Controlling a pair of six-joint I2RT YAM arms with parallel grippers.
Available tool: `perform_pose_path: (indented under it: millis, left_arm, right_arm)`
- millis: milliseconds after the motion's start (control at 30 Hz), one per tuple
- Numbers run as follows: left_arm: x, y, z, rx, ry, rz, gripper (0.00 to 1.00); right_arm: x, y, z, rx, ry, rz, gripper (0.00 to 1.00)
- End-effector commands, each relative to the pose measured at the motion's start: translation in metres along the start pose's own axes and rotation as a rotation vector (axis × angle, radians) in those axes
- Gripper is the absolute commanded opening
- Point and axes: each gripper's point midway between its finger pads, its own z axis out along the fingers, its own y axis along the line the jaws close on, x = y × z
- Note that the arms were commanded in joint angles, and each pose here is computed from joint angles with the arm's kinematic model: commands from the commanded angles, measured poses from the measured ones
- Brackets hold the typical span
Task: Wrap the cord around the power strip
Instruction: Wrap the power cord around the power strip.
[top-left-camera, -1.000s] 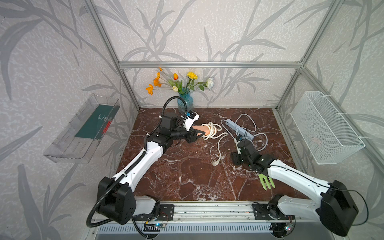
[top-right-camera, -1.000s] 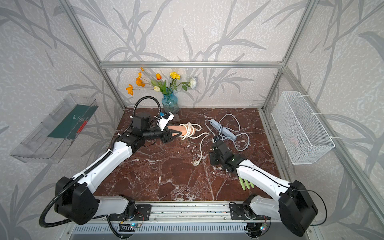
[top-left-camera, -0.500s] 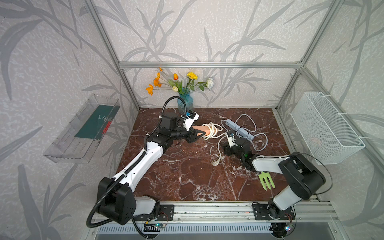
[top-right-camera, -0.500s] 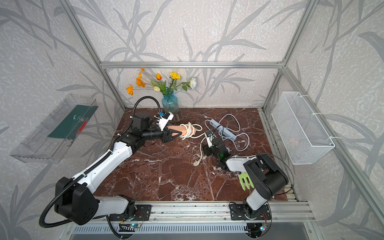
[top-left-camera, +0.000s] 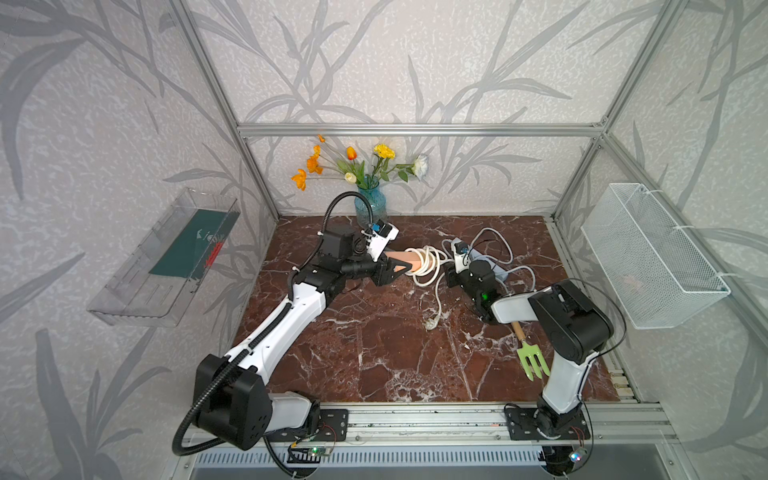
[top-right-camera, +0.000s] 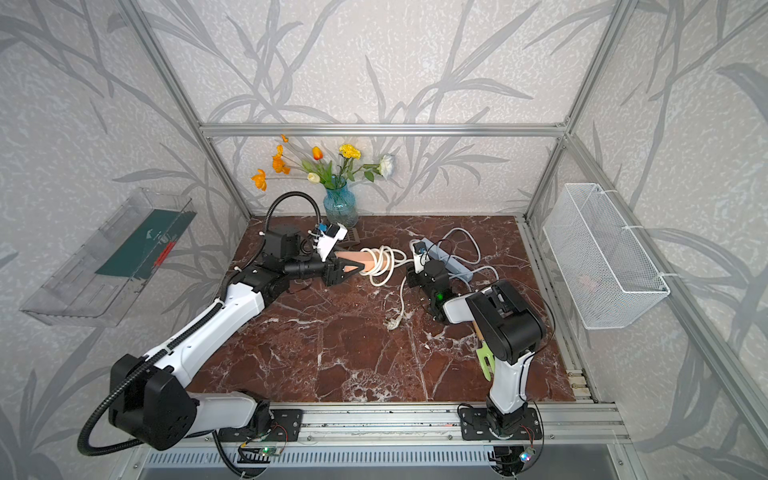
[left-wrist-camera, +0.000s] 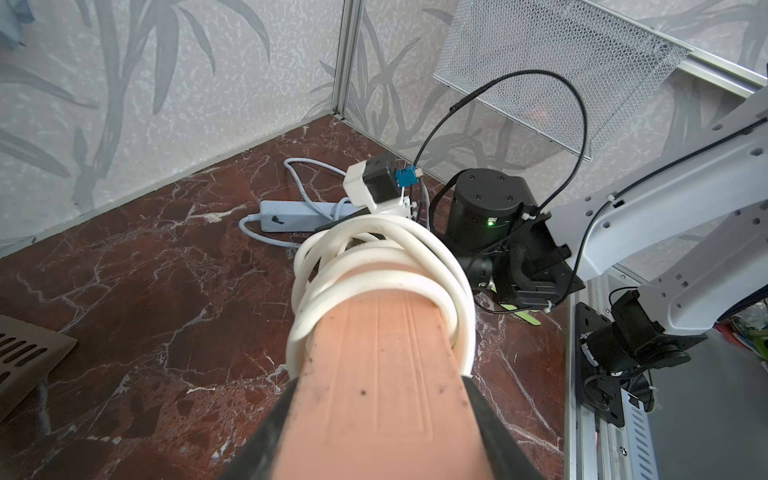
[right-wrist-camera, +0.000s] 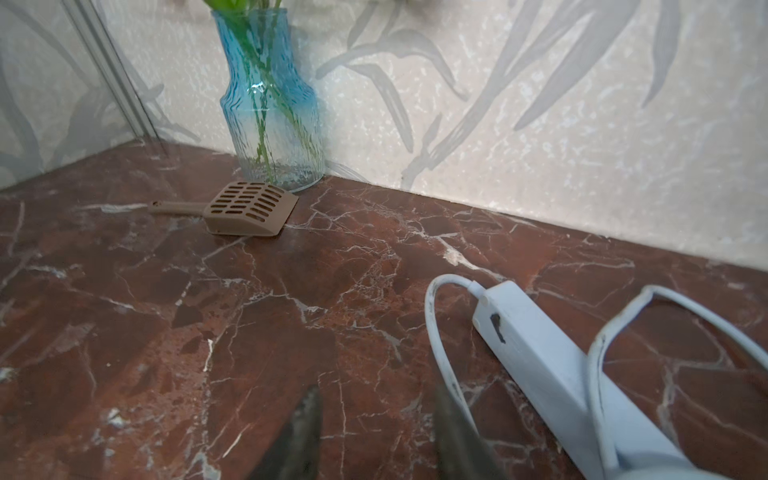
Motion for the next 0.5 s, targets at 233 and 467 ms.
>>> perform_pose_path:
  millis: [233,467]
  left_arm:
    - [-0.072,0.001,-0.026,-0.094,-0.198,0.092,0.0]
    - [-0.043,0.052,-0.018,-0.29,-0.011,0.104,0.0]
  right_arm:
    - [-0.02,0.046,-0.067,-0.014,-0.079,-0.274,0.0]
    - [-0.083,0.123,-0.139,-0.075,-0.25,-0.741,0.0]
